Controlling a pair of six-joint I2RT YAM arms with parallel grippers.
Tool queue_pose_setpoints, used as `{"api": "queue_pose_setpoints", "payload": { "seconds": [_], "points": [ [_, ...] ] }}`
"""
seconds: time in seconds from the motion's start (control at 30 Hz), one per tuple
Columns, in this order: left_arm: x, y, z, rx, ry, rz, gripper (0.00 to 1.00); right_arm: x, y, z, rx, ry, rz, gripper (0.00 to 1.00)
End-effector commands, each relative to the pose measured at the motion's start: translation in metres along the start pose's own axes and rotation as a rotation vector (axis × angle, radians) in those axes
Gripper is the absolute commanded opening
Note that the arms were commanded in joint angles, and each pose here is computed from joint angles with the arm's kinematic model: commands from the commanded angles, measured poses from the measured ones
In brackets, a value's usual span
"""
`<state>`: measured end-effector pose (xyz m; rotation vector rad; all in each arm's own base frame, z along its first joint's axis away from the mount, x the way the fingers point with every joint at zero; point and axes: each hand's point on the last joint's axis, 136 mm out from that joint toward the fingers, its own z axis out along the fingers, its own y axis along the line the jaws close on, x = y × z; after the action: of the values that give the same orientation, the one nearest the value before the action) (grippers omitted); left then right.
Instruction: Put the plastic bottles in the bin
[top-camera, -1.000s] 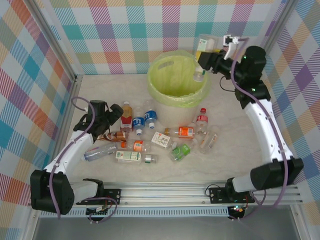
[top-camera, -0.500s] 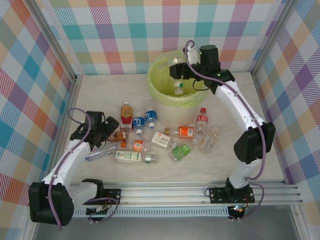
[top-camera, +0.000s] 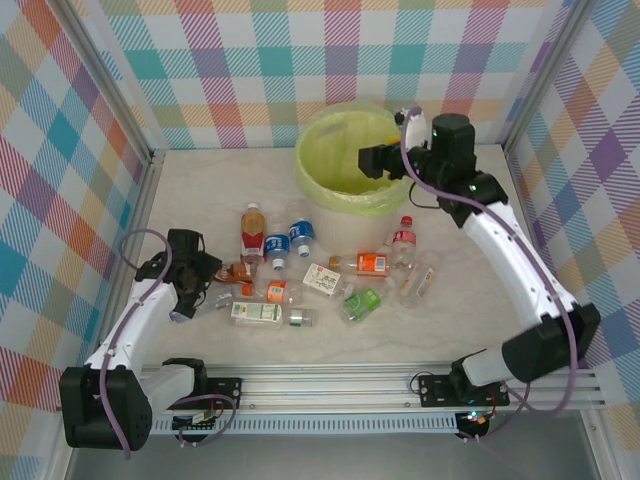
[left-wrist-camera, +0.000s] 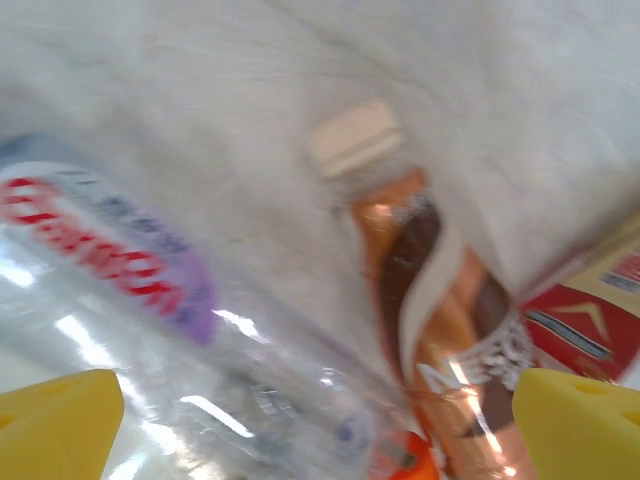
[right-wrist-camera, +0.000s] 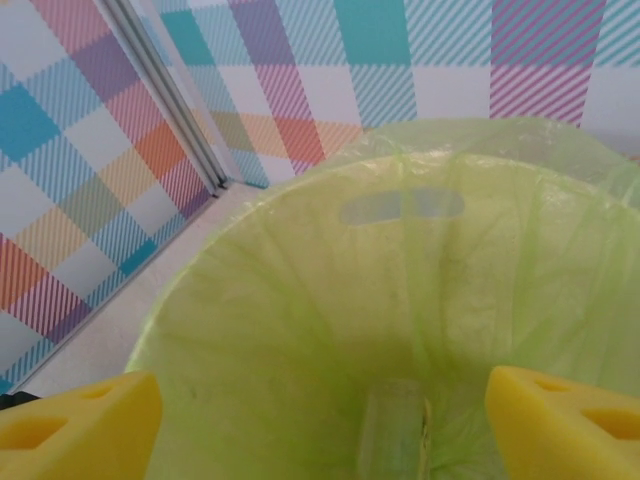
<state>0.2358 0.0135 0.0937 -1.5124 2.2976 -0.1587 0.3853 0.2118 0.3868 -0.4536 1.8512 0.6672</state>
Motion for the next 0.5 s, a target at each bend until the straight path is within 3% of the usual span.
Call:
{"api": "queue_pose_setpoints", "payload": {
  "seconds": [0.0,0.03,0.17,0.3,0.47],
  "points": [
    [-0.020,0.040,-0.024,-0.194,-0.111,-0.113,1.00,-0.009,0.007,-0.025,0.004,-0.110,-0.049,0.94],
    [-0.022,0.043,-0.028,-0.209,-0.127,-0.118,1.00,-0.005,0.007,-0.032,0.014,-0.123,-0.054,1.00],
    [-0.008,0.042,-0.023,-0.176,-0.061,-0.194,1.00,0.011,0.003,-0.056,0.067,-0.179,-0.071,1.00],
    [0.020,0.031,0.008,-0.086,0.063,-0.364,1.00,0.023,0.001,-0.072,0.089,-0.240,-0.097,0.99],
    [0.028,0.031,0.035,-0.049,0.075,-0.502,1.00,0.027,0.000,-0.087,0.121,-0.276,-0.115,1.00]
  ]
}}
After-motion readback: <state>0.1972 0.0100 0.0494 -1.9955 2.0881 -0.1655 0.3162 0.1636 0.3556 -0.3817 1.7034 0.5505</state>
